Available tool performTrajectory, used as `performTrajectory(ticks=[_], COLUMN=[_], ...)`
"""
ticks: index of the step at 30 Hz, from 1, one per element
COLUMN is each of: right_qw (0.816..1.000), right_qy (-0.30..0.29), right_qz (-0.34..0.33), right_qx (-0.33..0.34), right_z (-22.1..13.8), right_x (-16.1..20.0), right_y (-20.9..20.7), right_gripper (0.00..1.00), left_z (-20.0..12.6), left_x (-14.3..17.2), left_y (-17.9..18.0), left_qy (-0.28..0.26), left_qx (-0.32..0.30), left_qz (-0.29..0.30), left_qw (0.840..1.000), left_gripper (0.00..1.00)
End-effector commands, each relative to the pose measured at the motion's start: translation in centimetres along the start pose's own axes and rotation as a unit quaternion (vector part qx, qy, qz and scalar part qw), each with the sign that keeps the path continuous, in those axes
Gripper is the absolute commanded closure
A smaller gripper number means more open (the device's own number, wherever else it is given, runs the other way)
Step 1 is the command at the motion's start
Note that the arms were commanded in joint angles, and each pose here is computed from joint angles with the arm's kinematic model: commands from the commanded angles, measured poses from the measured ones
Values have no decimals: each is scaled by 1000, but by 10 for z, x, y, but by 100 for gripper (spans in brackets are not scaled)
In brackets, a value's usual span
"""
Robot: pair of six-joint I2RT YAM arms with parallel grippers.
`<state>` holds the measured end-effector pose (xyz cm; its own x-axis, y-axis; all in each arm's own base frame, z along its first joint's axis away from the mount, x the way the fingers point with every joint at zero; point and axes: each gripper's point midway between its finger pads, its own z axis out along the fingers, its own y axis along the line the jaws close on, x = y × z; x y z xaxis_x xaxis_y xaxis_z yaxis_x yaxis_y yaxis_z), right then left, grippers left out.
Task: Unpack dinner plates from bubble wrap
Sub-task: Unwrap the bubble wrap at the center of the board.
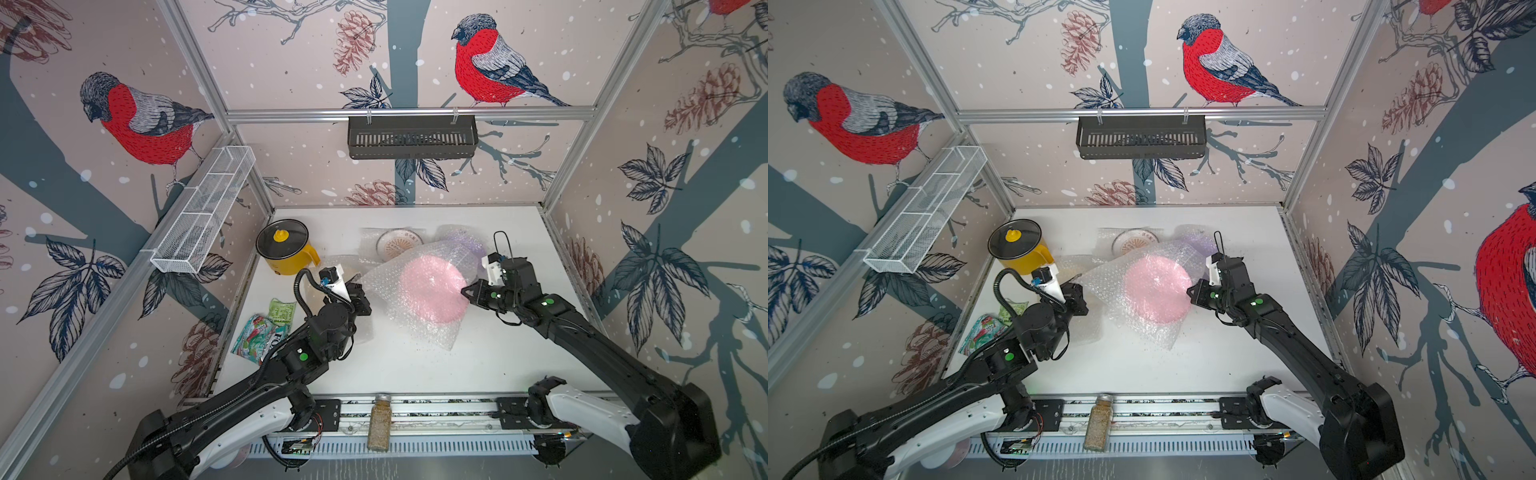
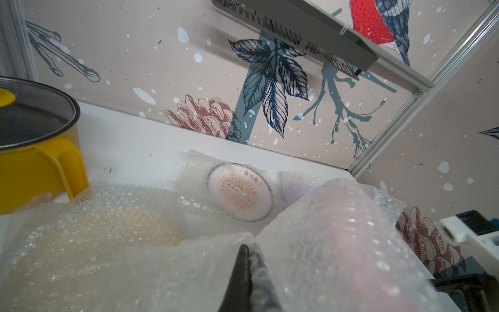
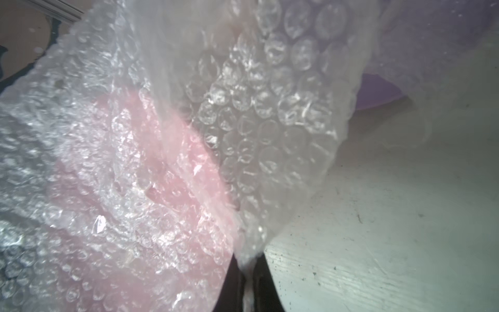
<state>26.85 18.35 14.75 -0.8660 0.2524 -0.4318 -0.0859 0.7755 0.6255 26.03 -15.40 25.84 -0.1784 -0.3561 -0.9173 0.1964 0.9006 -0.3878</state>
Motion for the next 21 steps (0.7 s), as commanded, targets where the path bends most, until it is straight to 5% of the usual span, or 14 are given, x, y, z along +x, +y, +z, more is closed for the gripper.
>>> performTrajectory(ticks=[1, 15, 21], right_qw=[999, 986, 985], right_qy=[-13, 41, 54], right_qz=[-27, -77, -84], right_qx=[43, 140, 143], right_z=[11, 76, 87], right_x=[-4, 30, 35], right_y=[-9, -31, -32], right_gripper=[96, 95, 82], left_z=[-6, -10, -10], left_x=[-9, 24, 38], left_y=[-7, -45, -45], left_qy=[1, 72, 90], left_qx=[20, 137, 145], left_qz=[41, 72, 68], left_qw=[999, 985, 983], left_gripper=[100, 100, 100])
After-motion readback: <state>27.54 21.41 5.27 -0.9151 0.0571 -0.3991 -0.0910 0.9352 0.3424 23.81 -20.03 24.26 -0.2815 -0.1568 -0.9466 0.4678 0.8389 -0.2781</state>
